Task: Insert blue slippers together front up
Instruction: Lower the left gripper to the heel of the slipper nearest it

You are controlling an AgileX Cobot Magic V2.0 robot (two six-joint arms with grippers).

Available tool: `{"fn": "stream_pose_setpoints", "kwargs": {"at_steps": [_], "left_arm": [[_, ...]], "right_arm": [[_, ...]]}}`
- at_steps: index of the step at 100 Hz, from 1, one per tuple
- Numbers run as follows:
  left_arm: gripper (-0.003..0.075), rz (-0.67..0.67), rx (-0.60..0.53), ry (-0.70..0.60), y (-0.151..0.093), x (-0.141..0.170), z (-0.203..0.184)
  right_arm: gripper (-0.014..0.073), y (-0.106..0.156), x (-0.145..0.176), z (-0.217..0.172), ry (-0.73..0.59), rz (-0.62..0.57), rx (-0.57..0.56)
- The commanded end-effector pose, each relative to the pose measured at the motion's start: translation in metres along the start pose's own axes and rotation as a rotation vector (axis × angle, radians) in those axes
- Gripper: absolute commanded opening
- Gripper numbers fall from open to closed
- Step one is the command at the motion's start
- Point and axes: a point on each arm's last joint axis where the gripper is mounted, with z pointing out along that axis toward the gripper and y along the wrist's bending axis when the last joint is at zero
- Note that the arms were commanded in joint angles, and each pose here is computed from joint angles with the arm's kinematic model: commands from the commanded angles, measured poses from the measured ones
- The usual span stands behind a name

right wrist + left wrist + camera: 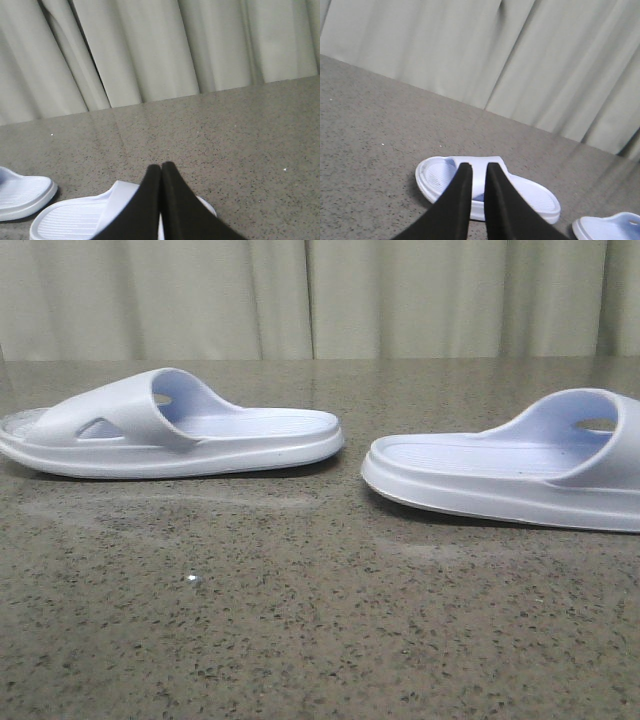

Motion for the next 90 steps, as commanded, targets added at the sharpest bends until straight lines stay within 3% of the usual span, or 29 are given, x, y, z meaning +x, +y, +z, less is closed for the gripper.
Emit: {"fn": "stream_pose_setpoints", "kwargs": {"at_steps": [1,15,36,45,54,69,78,90], "left_arm": [[0.0015,-0.025,0.010,0.024,-0.013,-0.029,0.010],[0.0016,-0.033,-0.002,0.107,-0.018,-0.046,0.030],[0.0016,-0.112,-0.018,0.216,-0.014,-0.038,0.050],[0.0029,-0.118,-0.024,0.256,-0.012,-0.035,0.054],[0.0115,-0.121,-0.025,0.271,-0.012,-0.034,0.055],[0.0395,-0.151,-0.007,0.299,-0.014,-0.031,0.055],[0.0516,-0.160,-0.003,0.303,-0.015,-0.031,0.054],[0.0529,-0.160,-0.007,0.282,-0.014,-0.033,0.055]], "right_arm": [[-0.0077,0.006,-0.030,0.000,-0.006,0.000,-0.009],[-0.0078,0.009,-0.042,0.012,0.100,0.002,-0.003],[-0.0072,0.007,-0.035,0.024,0.213,0.011,0.006],[-0.0012,0.008,-0.035,0.025,0.225,0.023,0.001],[0.0112,0.009,-0.035,0.026,0.220,0.043,-0.010],[0.0346,0.009,-0.036,0.026,0.212,0.047,-0.013],[0.0388,0.009,-0.036,0.026,0.205,0.047,-0.013],[0.0386,0.009,-0.037,0.026,0.194,0.049,-0.014]]}}
